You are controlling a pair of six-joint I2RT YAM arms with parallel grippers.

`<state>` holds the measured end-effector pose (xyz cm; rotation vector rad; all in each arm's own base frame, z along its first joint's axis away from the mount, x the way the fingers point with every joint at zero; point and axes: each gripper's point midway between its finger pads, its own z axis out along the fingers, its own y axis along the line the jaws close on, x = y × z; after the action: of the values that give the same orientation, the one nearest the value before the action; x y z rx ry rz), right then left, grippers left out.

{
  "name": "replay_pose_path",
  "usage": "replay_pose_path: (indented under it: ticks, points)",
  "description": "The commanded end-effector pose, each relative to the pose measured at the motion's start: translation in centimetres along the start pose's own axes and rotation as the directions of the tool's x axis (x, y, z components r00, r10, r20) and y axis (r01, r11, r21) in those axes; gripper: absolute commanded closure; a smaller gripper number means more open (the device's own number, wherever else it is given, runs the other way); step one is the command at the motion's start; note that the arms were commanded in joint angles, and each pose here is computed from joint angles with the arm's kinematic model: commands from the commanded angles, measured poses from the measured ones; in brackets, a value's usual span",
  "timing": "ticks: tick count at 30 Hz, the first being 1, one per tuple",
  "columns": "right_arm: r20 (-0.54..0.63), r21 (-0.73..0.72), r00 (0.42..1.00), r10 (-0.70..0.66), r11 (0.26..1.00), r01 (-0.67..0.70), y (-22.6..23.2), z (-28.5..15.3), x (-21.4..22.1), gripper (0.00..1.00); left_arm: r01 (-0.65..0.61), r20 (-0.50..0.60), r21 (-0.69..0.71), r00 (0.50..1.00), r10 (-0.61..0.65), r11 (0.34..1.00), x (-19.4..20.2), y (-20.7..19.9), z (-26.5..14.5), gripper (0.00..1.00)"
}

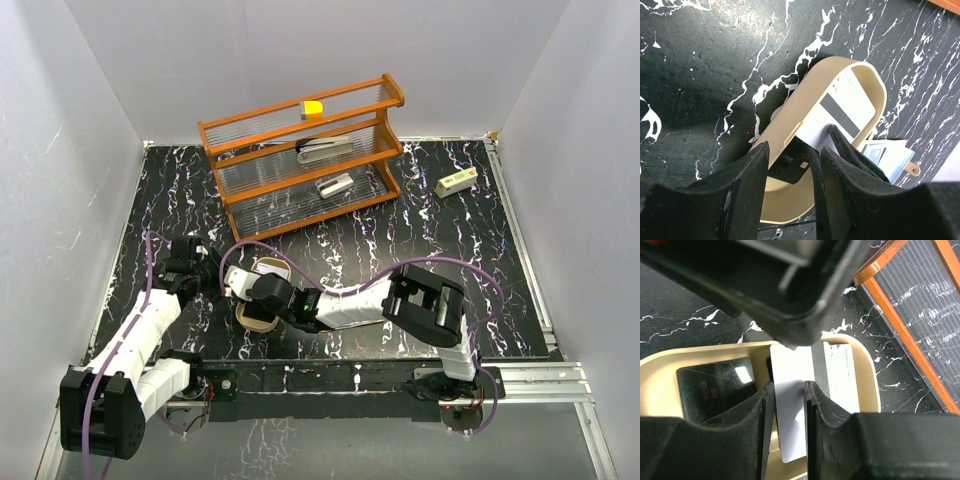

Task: Put the credit cards into the card holder
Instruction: Pick up the credit card from the storage box.

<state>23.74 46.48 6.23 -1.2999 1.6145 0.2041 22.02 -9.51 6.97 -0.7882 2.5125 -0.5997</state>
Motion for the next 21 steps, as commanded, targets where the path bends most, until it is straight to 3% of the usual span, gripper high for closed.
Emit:
replay_pose_path:
  ticks: [1,15,21]
  points:
    - [0.038,-0.029,0.998,0.042,0.999,-0.041,0.6,-1.3,-1.9,0.76,-0.009,0.002,0.018,1.0,0.008,1.0,-0.7,-1.0,-0.8,0.55]
    - [0.064,0.082,0.996,0.063,0.994,-0.068,-2.1,-3.1,-2.7,0.94,-0.053,0.062,-0.004,0.997,0.053,0.999,-2.3,-1.6,-2.3,0.55]
    - [0.079,0.115,0.993,0.086,0.989,-0.095,-2.9,-3.8,-3.0,1.0,-0.051,0.028,0.02,0.998,0.051,0.998,-2.0,-2.2,-2.2,0.54]
